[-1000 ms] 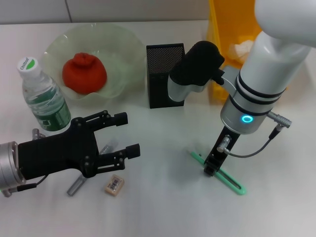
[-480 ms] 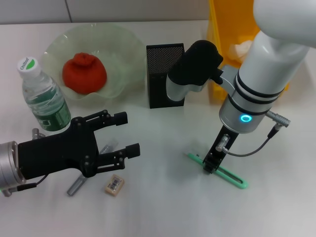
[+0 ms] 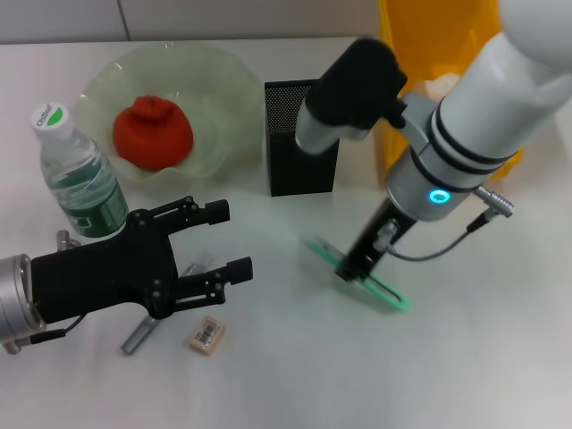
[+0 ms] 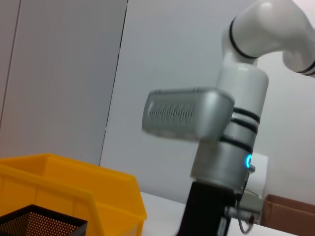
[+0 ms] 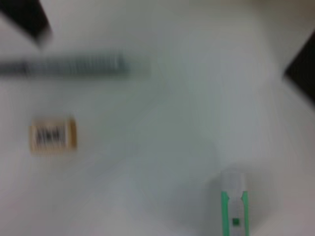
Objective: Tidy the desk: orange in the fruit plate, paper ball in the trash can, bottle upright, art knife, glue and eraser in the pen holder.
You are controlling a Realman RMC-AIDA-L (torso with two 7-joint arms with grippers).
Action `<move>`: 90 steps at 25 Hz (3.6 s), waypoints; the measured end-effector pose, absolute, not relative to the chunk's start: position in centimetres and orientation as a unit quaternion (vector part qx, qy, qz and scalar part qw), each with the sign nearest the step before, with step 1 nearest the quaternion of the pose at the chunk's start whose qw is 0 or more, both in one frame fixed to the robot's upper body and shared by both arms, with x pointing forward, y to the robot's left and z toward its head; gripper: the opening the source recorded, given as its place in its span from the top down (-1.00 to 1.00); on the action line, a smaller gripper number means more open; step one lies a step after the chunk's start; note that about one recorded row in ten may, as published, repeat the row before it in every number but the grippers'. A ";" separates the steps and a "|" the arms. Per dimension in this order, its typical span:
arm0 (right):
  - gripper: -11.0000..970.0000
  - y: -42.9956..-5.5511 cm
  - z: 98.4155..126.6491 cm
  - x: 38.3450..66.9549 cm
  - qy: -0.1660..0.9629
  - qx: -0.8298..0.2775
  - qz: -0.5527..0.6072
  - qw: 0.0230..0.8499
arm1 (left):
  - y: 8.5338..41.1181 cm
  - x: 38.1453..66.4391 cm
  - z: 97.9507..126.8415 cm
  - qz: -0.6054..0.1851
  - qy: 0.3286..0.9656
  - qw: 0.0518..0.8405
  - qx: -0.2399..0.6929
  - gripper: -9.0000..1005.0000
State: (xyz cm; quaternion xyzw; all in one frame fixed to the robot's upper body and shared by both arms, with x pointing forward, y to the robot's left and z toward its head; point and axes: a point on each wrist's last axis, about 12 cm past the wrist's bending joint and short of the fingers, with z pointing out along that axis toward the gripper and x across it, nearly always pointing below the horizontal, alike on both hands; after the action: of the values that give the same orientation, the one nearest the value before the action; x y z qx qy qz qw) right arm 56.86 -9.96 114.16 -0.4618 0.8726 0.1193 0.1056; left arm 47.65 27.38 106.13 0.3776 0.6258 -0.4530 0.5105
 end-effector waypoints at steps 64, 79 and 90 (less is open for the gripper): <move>0.20 -20.4 108.1 58.1 0.651 -0.303 0.332 0.612 | 27.3 47.6 106.1 -0.456 0.626 0.510 0.373 -0.57; 0.20 -21.2 109.0 57.6 0.639 -0.287 0.360 0.616 | 27.3 47.7 106.1 -0.456 0.626 0.511 0.373 -0.57; 0.20 -21.4 111.5 56.2 0.628 -0.328 0.411 0.574 | 27.9 47.4 106.2 -0.453 0.625 0.521 0.364 -0.56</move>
State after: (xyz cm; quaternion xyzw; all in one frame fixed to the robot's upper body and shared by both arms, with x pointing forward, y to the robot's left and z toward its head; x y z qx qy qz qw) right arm 56.15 -21.41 111.53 -0.3276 0.6280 0.4110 0.5738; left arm 47.44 27.85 106.23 0.3643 0.6248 -0.4531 0.5212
